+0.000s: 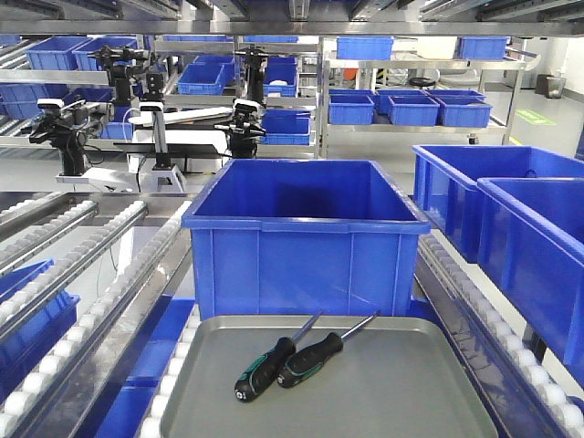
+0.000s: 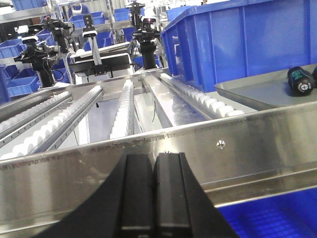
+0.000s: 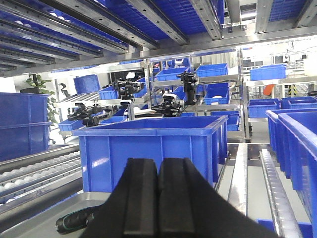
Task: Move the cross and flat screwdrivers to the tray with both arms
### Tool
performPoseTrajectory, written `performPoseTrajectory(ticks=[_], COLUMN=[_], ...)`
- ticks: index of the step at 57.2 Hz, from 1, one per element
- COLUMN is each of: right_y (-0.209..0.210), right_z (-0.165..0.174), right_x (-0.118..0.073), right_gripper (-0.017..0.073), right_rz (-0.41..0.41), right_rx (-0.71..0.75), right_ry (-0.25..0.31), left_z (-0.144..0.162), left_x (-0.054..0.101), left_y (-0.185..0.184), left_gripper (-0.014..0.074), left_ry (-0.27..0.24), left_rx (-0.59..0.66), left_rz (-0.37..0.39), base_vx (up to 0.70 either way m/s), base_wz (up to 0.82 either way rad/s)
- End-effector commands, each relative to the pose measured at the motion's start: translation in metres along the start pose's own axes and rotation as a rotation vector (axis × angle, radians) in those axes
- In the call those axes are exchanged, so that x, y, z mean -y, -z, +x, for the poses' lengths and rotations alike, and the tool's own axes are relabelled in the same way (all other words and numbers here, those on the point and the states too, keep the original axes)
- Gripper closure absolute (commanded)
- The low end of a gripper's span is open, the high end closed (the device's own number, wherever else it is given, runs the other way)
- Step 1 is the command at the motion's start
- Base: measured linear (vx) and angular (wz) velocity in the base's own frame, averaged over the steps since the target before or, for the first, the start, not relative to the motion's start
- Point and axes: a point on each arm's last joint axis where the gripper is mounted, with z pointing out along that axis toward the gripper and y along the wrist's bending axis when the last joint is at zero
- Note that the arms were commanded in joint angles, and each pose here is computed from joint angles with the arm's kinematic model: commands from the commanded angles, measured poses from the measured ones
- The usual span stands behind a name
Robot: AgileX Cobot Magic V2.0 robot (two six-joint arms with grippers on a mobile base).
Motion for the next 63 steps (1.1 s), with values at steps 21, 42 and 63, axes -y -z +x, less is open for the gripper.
performPoseTrajectory(ticks=[21, 42, 63], right_y=[-0.001, -0.005, 0.008], right_z=[-0.010, 0.001, 0.056], right_x=[0.002, 0.002, 0.019], right_gripper=[0.0568, 0.0568, 0.0568], right_rz=[0.027, 0.014, 0.150], right_rx=[0.032, -0.094, -0.053], right_ry=[-0.001, 0.158, 0.175], left_z=[0.004, 0.004, 0.004], left_x=[0.000, 0.000, 0.000], left_y=[-0.001, -0.001, -0.001], left_gripper=[0.0594, 0.0594, 0.0591], left_ry=[0.015, 0.015, 0.015], left_rx=[0.042, 0.042, 0.040], left_rz=[-0.016, -0.016, -0.016], base_vx=[0.00, 0.00, 0.00], base_wz=[0.00, 0.00, 0.00])
